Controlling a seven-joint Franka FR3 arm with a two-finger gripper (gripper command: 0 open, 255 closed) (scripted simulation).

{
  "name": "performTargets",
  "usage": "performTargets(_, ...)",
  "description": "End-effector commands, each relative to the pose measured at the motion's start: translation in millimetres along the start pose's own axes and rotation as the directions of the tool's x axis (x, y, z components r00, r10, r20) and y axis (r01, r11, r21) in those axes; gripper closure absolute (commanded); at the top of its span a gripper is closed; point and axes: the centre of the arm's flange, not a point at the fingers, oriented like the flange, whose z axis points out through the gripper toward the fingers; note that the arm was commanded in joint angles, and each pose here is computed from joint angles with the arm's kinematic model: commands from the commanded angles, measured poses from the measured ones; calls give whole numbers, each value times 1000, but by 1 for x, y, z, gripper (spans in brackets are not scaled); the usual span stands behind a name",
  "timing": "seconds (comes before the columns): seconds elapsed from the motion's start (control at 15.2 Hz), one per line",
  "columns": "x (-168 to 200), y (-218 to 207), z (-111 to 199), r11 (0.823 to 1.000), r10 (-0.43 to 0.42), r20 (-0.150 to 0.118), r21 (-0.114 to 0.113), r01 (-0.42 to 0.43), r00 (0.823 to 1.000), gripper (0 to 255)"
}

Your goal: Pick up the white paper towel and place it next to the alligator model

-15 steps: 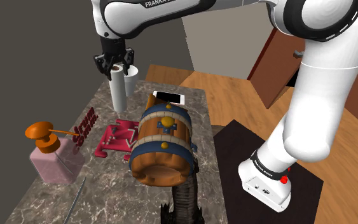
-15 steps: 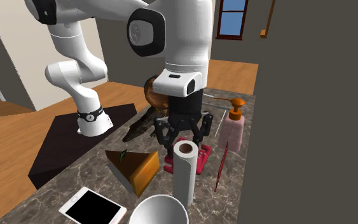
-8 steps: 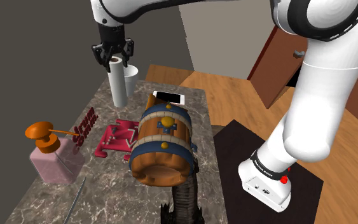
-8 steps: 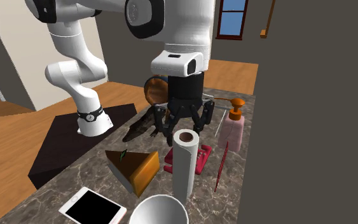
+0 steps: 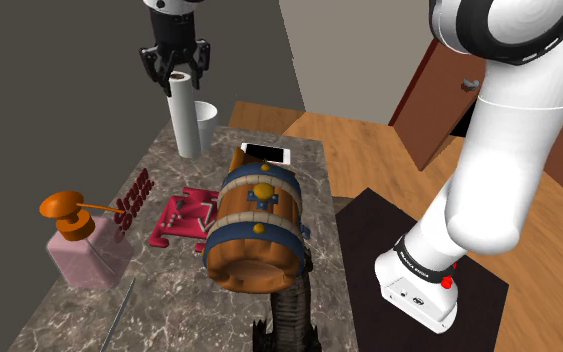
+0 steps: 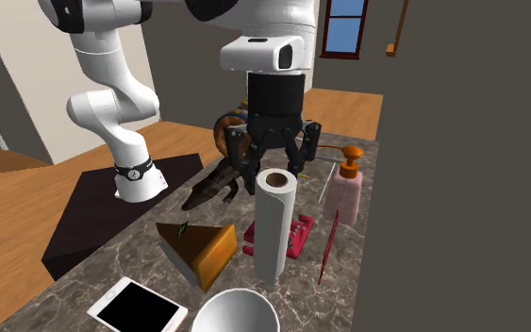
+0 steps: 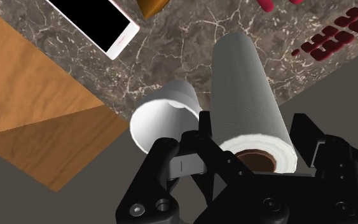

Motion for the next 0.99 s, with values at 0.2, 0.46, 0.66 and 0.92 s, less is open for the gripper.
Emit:
performTargets(0.2, 4, 1, -26, 1000, 0, 0, 0, 0, 1000, 255)
performTargets(0.46, 6, 3, -47, 1000, 0, 0, 0, 0, 1000, 255)
performTargets(0.66, 8, 4, -62, 1000, 0, 0, 0, 0, 1000, 255)
performTargets(0.92, 10, 5, -83, 1000, 0, 0, 0, 0, 1000, 255)
